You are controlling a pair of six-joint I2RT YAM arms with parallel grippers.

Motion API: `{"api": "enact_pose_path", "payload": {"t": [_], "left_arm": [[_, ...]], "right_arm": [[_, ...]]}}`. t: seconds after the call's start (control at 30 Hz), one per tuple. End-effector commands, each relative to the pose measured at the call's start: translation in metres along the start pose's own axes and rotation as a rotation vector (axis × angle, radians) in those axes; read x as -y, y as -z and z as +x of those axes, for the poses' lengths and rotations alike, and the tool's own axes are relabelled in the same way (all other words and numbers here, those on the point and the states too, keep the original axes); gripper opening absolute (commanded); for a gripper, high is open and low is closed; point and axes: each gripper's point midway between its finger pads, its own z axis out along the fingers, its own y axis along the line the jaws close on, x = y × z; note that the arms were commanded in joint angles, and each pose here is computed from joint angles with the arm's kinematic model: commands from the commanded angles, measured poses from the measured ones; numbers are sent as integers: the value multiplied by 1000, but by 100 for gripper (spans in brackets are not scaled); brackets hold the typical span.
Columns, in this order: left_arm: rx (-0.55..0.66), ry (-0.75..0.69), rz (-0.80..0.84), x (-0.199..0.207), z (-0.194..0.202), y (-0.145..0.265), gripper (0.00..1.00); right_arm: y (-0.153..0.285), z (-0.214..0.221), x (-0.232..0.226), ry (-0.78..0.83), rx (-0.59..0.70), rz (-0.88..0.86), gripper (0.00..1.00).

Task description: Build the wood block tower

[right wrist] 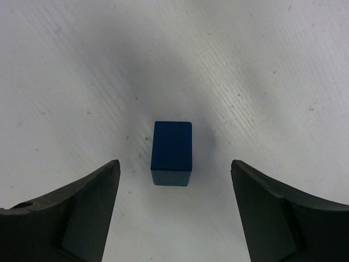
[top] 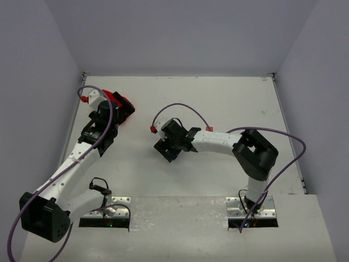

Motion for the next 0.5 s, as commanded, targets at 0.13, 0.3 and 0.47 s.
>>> {"api": "enact_pose_path", "payload": {"t": [0.13,0.3,0.47], "left_arm": [[49,16,1,0,-13,-2,100],[44,14,7,1,-12,-2,100],[42,16,10,1,-11,-2,100]], "right_arm": [[-2,-2,2,-31,3,30,72],[-5,-4,-3,-19,20,-1,63],[-10,-2,-2,-29,8,2,59]]}}
